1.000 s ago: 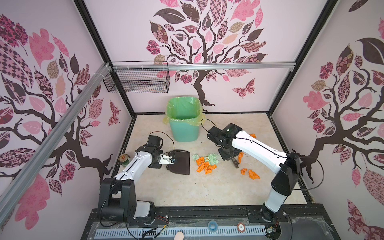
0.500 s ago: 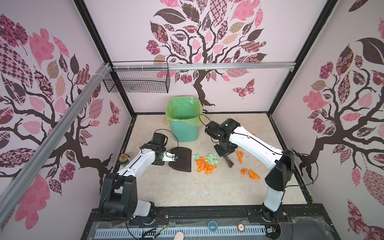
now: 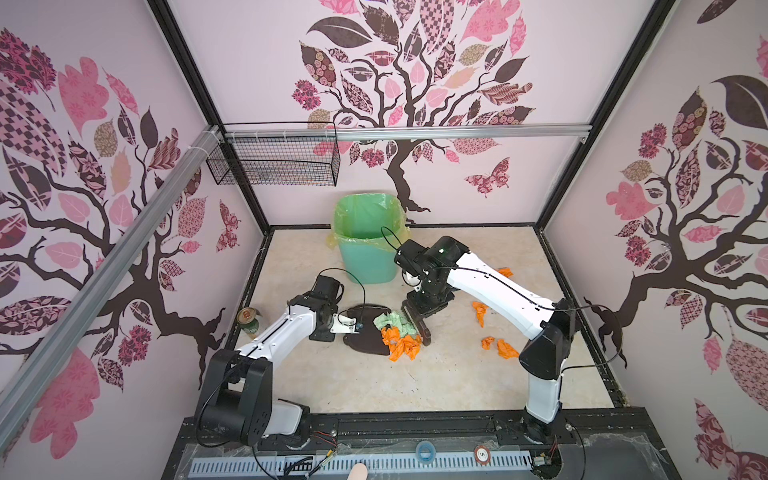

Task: Sweep away the paper scraps from the table
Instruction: 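Push scraps onto the dustpan with the brush while the left gripper holds it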

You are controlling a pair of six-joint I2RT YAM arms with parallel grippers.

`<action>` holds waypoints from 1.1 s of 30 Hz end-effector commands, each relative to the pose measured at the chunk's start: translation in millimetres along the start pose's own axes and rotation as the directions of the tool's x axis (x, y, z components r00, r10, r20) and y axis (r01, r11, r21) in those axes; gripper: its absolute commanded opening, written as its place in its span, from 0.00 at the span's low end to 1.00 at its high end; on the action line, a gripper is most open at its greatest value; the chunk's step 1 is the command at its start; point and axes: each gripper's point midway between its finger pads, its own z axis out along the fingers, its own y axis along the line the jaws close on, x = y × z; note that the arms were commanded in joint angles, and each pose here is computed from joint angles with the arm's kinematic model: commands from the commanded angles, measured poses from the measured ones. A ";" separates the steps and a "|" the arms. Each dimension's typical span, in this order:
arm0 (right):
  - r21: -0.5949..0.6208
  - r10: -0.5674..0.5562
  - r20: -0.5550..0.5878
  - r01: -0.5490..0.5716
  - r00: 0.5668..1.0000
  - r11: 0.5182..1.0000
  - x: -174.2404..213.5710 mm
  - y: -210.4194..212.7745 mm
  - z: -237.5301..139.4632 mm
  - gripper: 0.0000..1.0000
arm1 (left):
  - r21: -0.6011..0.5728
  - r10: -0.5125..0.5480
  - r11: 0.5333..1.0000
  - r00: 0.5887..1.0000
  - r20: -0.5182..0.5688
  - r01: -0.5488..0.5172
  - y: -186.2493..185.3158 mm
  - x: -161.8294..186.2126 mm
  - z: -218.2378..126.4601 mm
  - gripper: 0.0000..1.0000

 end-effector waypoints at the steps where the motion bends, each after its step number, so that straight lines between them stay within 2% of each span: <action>1: -0.117 -0.012 -0.077 0.003 0.997 0.993 0.1 28.4 20.4 0.00 | 0.052 -0.040 0.998 0.999 0.034 0.039 -20.2 -6.1 1.4 0.00; 12: -0.217 -0.006 0.001 0.006 1.000 0.976 -22.0 52.3 -0.5 0.00 | 0.064 -0.107 0.993 0.991 0.086 0.101 -8.8 -16.6 -10.5 0.00; 21: 0.017 0.050 0.106 -0.052 0.993 0.999 -34.9 1.1 -22.3 0.00 | 0.061 -0.113 0.992 0.990 0.089 0.107 -10.8 -17.1 -10.5 0.00; 27: 0.058 0.083 0.119 -0.091 0.989 0.994 -12.8 -25.3 -36.7 0.00 | 0.054 -0.089 0.995 0.994 0.063 0.086 -13.5 -12.0 -6.9 0.00; 33: 0.093 0.146 0.195 -0.166 0.970 0.982 14.8 -52.4 -66.7 0.00 | 0.011 -0.068 0.998 0.996 0.062 0.068 -15.5 -5.2 -5.6 0.00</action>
